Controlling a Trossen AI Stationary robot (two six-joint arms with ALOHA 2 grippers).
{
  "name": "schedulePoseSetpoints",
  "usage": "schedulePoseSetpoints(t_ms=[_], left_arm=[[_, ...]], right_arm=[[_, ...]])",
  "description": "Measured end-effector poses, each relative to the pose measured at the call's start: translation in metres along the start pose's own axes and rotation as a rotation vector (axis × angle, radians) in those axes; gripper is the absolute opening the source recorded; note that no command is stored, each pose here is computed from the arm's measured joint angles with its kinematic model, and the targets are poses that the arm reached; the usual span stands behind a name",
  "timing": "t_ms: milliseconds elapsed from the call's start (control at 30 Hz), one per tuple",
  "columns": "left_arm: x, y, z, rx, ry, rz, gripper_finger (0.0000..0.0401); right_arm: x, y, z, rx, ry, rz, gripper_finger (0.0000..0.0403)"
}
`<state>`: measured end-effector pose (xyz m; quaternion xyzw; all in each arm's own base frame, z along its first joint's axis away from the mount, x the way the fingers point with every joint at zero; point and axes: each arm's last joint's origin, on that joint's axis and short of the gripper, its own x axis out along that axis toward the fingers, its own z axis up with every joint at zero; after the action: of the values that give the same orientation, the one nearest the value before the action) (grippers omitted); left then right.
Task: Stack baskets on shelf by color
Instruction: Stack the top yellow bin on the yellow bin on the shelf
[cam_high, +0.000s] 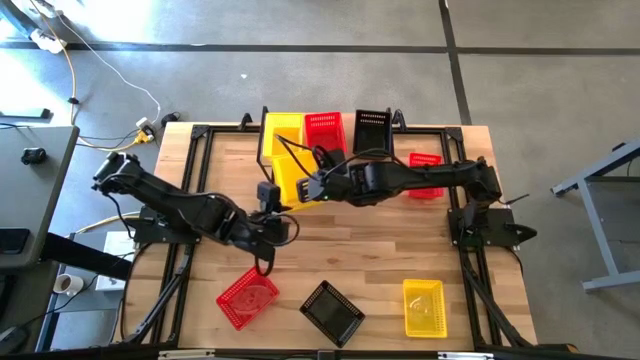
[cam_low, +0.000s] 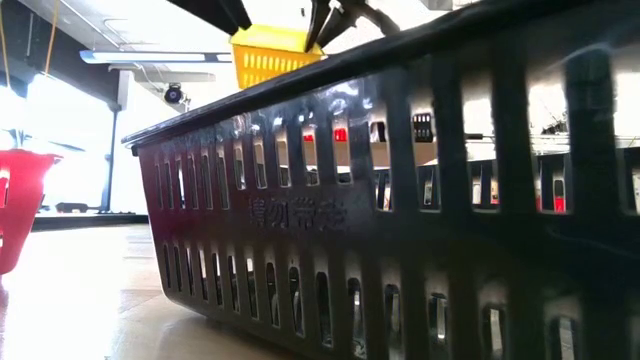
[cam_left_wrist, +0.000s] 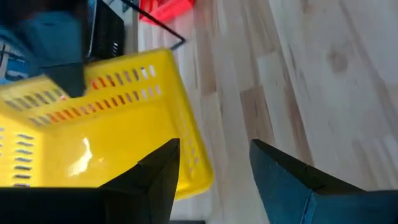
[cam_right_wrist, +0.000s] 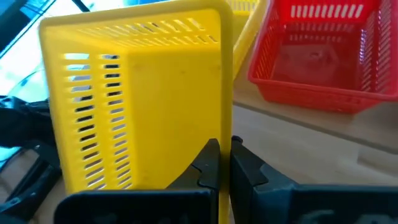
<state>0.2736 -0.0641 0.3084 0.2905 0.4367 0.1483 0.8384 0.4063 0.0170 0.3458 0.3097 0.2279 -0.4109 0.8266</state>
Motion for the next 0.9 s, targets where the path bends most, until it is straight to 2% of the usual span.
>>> schedulePoseSetpoints(t_ms=[233,500,600,900], left_arm=[[0.010,-0.001,-0.001,0.020,0.052,0.037,0.0184],[0.018,0.007,-0.003,-0.044,0.083,0.091,0.0177],[0.021,0.010,-0.004,-0.054,0.090,0.077,0.0153],[0.022,0.010,-0.004,-0.044,0.092,0.063,0.0046]], right_arm=[[-0.009,0.006,0.007,-0.002,0.002,0.048,0.0000],[-0.013,0.011,0.003,-0.013,0.006,0.077,0.0000],[-0.013,0.010,0.003,-0.013,0.004,0.075,0.0000],[-0.012,0.010,0.004,-0.056,0.011,0.080,0.0000]])
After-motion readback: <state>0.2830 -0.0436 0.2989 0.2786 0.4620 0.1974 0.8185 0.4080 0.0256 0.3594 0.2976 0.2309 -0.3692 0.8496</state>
